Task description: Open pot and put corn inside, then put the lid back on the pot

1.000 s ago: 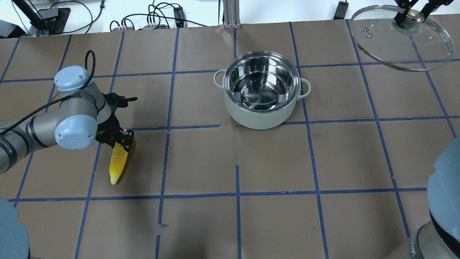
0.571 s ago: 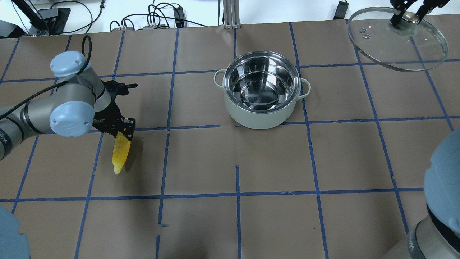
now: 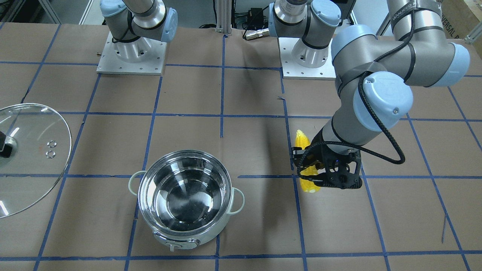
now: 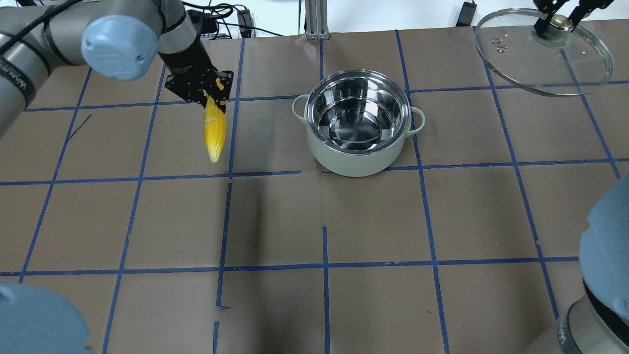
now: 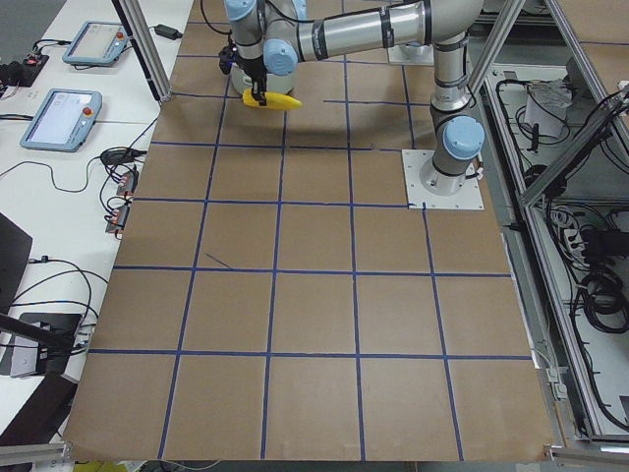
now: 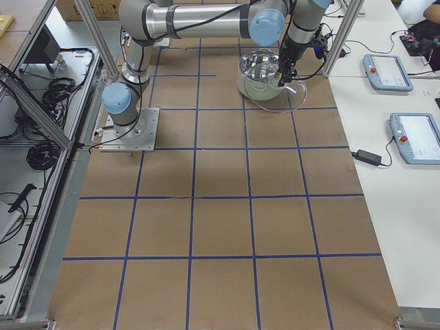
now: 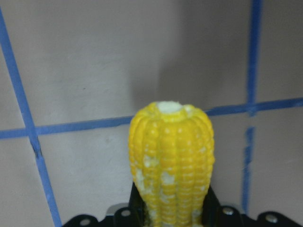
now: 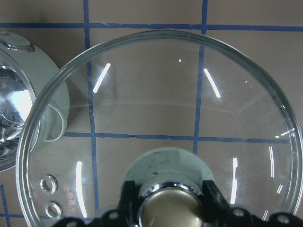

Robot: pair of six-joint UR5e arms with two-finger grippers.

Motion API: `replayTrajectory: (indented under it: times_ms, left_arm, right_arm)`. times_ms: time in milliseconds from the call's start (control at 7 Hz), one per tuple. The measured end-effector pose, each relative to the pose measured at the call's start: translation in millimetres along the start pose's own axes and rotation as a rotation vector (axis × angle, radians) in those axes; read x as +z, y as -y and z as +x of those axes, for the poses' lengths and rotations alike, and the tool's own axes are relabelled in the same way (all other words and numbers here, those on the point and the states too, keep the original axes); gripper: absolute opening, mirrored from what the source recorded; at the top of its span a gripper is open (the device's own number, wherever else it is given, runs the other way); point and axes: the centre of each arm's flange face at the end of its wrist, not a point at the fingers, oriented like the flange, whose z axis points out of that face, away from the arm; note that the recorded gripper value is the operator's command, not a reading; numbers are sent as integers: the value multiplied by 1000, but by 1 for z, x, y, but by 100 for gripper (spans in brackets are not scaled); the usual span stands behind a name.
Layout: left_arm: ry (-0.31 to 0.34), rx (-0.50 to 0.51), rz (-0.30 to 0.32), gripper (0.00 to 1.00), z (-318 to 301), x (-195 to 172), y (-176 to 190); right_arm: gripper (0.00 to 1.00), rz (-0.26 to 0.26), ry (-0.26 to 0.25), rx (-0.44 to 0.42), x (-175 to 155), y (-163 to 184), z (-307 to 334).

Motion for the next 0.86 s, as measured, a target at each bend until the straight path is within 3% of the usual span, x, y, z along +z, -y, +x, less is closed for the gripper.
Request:
replayTrajectory:
  times_ms: [286,714,857]
  left_arm:
    - [-11,-13,28,19,115,-9,31]
    - [-15,-6,27,23,218,37,41]
    - [-20,-10,38,51,226,48,45]
  right_arm:
    - [8,5,1,2,-2,0,0]
    - [8,10,-3,1,-2,3,1]
    - [8,13,-4,0,-3,2,0]
